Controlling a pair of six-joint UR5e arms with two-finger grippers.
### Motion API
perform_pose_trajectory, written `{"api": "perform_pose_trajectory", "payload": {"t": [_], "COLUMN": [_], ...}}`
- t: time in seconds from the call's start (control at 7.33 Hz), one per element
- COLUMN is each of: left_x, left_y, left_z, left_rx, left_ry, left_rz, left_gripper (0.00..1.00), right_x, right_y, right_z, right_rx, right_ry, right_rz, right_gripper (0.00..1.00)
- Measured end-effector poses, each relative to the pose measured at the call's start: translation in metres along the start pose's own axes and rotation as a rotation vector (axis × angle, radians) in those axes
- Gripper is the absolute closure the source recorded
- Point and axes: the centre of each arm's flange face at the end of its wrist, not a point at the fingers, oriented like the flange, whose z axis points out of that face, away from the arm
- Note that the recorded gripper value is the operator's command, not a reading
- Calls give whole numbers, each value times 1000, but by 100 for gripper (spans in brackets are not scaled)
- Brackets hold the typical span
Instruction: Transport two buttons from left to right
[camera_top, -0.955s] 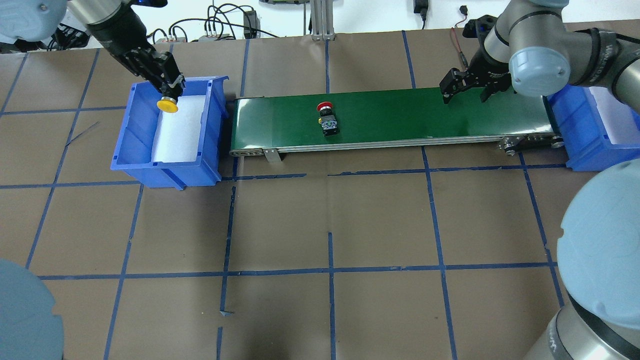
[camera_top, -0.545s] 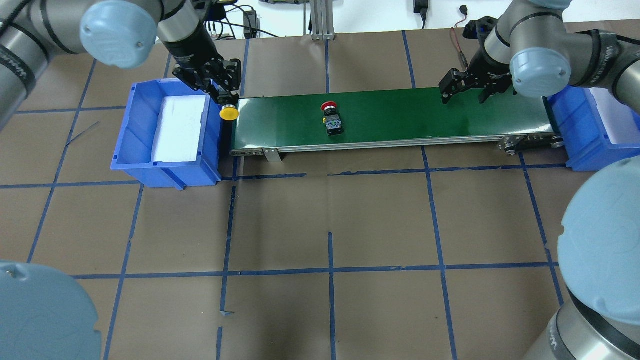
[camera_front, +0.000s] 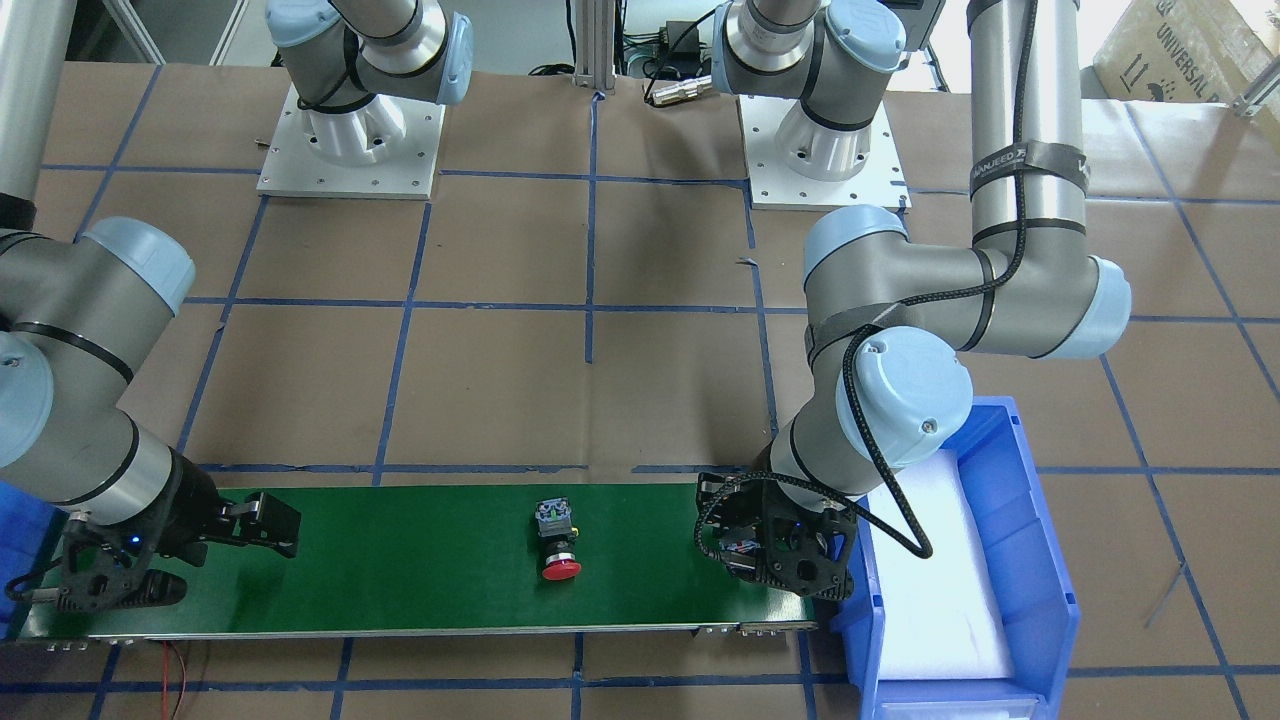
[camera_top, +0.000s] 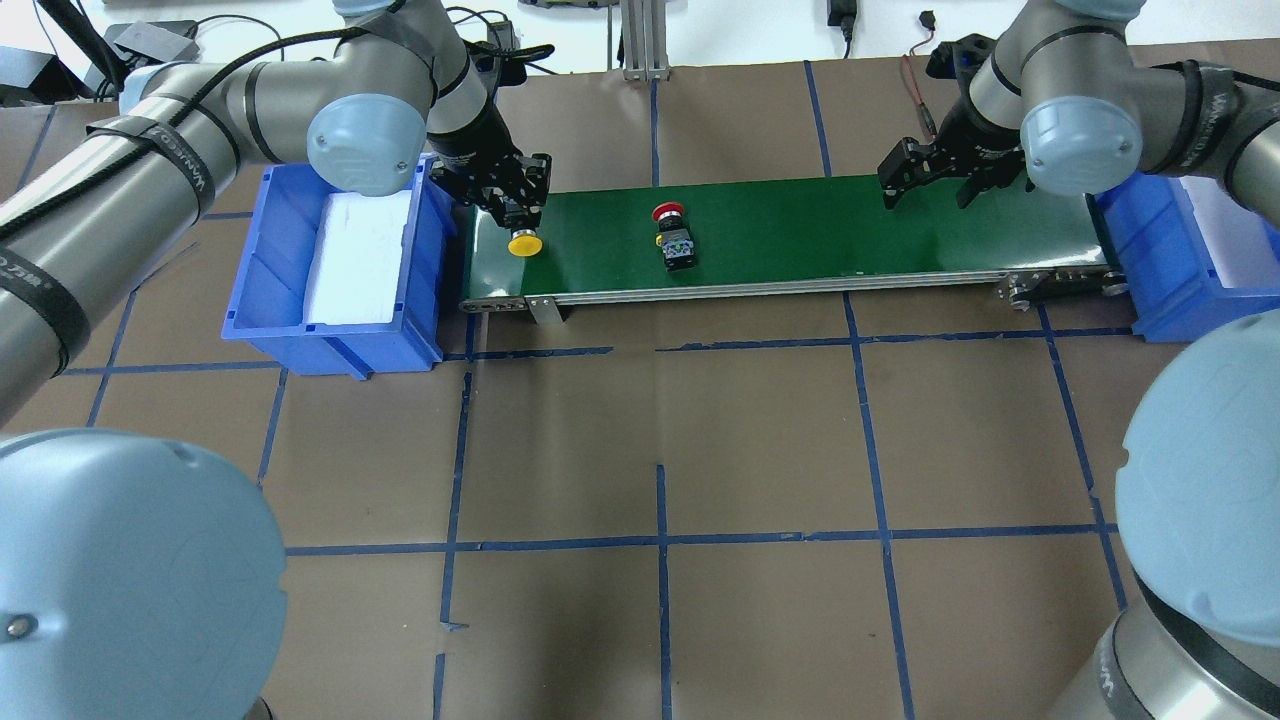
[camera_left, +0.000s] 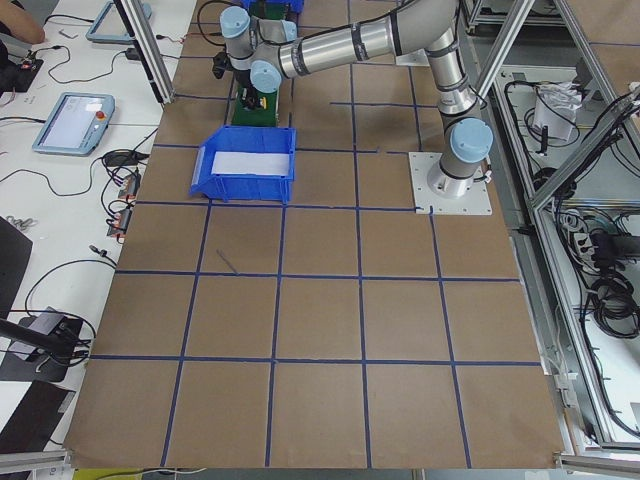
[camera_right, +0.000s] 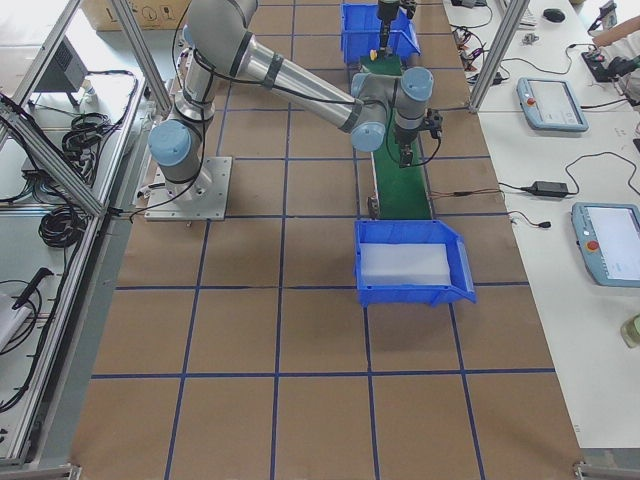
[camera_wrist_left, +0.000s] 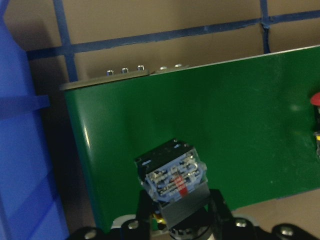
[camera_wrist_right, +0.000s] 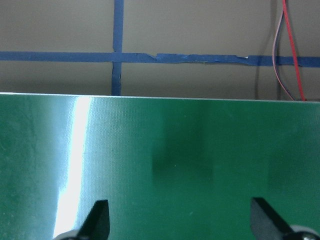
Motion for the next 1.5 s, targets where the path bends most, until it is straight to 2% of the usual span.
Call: {"api": "perform_pose_trajectory", "payload": {"t": [0.14,0.27,0.41,0.68,0.82,1.09,1.5], "left_x": [1,2,5,7,11,23,36], "left_y": [-3,-4,-5,-5,-2,25,109], "left_z": [10,19,27,26,12,-59,-184], "left_rx": [-3,-9,-17,-14,0,5,-22], "left_ry": [6,17,27,32,29,20,-53], "left_rz": [11,17,23,32,35,30,11], "left_gripper": [73,18,3,0,0,0,0], "right_x": [0,1,1,1,1,1,1], "right_y": [0,0,-1,-1,-1,-1,-1], "right_z": [0,1,2,6,6,6,6], "right_rx": [0,-2,-3,-9,-9,-6,-8], "right_ry": [2,2,2,-3,-4,-6,-7], "right_rz": [0,1,1,2,3,3,3], "right_gripper": [0,0,0,0,0,0,0]}}
